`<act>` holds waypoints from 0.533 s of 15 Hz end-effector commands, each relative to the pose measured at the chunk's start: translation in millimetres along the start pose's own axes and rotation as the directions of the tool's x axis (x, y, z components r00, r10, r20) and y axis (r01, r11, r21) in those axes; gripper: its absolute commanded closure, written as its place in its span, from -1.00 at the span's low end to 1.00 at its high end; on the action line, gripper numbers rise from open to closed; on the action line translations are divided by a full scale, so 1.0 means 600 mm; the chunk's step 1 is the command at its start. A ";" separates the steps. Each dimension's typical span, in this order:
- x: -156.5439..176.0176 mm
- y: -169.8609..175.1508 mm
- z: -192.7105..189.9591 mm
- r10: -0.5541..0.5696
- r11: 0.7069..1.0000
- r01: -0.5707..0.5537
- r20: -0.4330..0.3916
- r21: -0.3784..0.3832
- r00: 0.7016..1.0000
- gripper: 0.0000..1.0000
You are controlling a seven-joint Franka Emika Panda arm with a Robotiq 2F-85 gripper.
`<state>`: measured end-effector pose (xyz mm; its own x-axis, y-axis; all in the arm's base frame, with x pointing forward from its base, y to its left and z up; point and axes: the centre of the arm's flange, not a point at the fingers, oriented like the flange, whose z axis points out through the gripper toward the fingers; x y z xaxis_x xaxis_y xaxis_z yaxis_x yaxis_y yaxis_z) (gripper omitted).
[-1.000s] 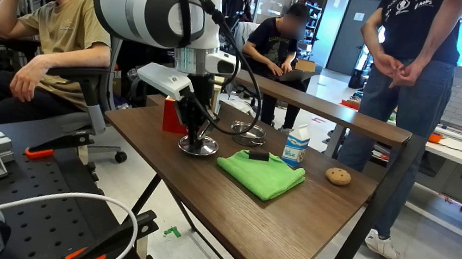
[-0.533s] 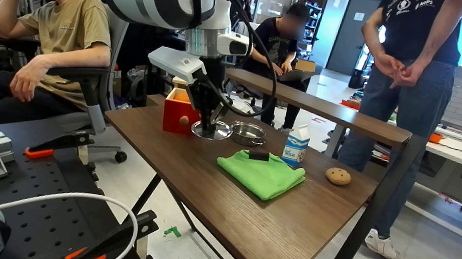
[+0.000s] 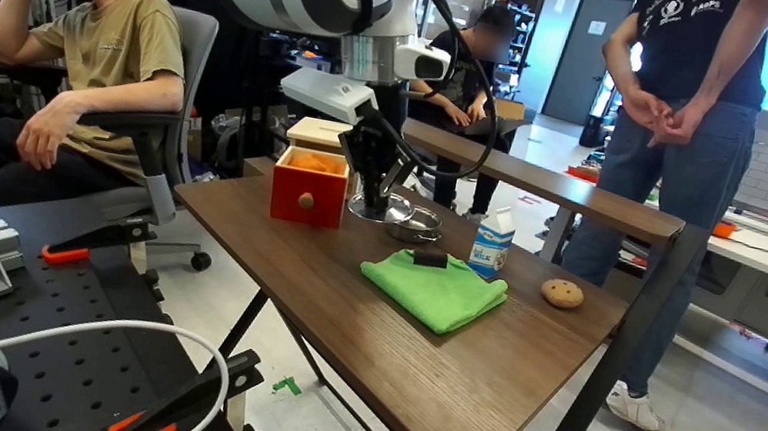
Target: Put the lid on the pot
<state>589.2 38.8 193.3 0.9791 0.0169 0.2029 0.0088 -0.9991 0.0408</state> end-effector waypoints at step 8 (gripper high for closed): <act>0.106 -0.015 0.046 0.076 0.997 -0.077 0.063 0.015 0.995 0.90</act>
<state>629.0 45.6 181.3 0.9875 -0.0269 0.1555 -0.0322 -0.9990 0.0315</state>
